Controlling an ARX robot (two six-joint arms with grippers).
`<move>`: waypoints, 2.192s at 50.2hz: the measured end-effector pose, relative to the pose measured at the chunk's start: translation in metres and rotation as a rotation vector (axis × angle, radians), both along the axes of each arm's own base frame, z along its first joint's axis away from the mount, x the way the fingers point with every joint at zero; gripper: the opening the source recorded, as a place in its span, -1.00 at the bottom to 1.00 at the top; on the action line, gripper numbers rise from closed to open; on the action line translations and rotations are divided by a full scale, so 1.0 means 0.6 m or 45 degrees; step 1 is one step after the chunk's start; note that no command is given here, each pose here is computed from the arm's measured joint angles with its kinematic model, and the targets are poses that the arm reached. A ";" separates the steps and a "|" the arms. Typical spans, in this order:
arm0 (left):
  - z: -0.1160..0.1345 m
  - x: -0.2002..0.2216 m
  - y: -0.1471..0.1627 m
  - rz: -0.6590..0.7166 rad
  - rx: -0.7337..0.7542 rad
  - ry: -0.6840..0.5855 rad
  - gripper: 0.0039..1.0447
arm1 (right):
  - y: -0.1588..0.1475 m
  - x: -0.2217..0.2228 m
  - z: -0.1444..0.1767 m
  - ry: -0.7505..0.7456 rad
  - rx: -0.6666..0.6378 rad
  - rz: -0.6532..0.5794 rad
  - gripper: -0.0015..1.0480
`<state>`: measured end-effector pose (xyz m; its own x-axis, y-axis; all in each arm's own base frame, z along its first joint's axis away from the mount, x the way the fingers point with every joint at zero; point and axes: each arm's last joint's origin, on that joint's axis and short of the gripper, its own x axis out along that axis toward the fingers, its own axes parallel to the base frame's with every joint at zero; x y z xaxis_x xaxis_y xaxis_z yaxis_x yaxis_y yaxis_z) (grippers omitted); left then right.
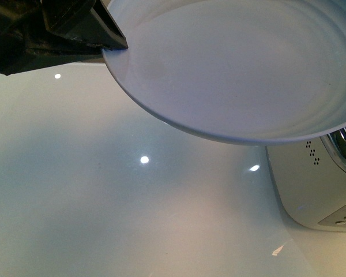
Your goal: Left arm holds plate, right arm toasts bread
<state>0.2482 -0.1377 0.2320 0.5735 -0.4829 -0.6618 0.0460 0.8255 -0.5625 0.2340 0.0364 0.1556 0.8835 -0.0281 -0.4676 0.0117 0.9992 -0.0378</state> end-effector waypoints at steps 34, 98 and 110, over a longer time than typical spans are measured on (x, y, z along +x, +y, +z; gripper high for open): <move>0.000 0.000 0.000 0.001 0.000 -0.002 -0.94 | -0.034 -0.069 0.090 -0.249 0.011 -0.057 0.83; 0.001 0.000 0.000 -0.001 -0.001 -0.002 -0.94 | -0.060 -0.183 0.028 -0.641 0.048 0.030 -0.96; 0.001 0.000 0.000 -0.001 -0.001 -0.002 -0.94 | -0.060 -0.194 0.029 -0.645 0.048 0.030 -0.96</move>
